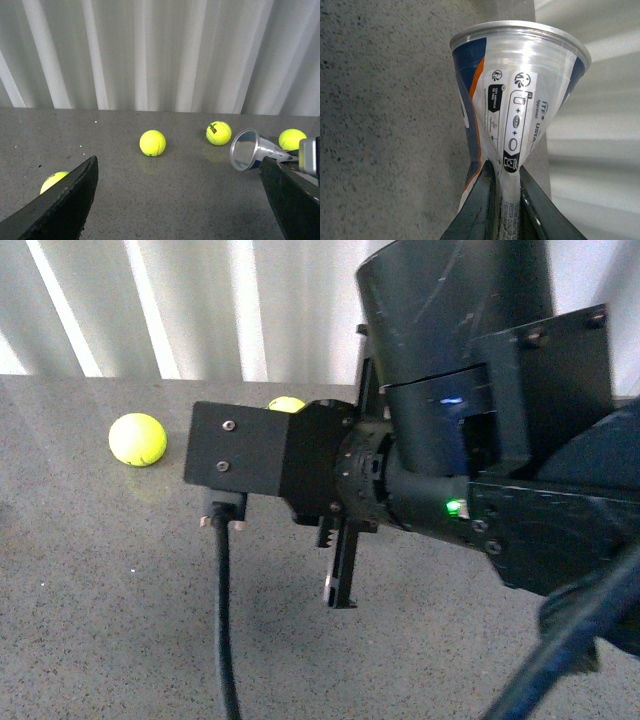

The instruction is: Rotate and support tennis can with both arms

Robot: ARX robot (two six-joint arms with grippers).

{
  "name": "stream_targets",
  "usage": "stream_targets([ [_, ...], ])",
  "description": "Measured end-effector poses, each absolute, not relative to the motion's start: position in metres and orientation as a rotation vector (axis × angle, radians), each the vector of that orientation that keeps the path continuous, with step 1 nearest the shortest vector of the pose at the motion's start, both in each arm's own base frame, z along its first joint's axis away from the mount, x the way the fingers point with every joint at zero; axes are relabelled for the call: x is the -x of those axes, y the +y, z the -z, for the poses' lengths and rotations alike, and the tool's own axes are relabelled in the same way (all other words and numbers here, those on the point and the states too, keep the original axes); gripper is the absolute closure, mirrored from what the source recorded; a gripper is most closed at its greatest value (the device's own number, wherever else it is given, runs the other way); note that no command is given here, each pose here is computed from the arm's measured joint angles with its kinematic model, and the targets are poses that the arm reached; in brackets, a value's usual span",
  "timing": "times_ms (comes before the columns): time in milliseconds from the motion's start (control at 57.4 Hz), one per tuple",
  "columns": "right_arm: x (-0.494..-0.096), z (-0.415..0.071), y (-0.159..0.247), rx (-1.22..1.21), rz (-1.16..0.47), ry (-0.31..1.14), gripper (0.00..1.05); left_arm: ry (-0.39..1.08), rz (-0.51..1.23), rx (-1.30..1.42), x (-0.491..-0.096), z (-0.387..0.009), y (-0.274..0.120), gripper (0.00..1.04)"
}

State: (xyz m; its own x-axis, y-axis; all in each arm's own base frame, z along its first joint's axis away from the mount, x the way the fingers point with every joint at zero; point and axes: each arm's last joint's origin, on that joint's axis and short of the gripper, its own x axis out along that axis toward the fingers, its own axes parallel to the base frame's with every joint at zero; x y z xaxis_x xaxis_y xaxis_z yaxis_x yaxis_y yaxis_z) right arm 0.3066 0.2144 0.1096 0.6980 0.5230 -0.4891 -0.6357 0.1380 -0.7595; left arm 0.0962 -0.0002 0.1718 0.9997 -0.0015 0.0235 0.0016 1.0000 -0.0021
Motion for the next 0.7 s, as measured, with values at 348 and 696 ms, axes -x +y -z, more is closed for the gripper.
stream_targets([
  [348, -0.327, -0.081, 0.244, 1.181, -0.938, 0.134, 0.99, -0.023, 0.001, 0.003, -0.096, -0.172, 0.0, 0.07],
  [696, -0.323, -0.057, 0.249, 1.201, -0.99, 0.157, 0.99, -0.023, 0.002, 0.003, -0.096, -0.172, 0.0, 0.07],
])
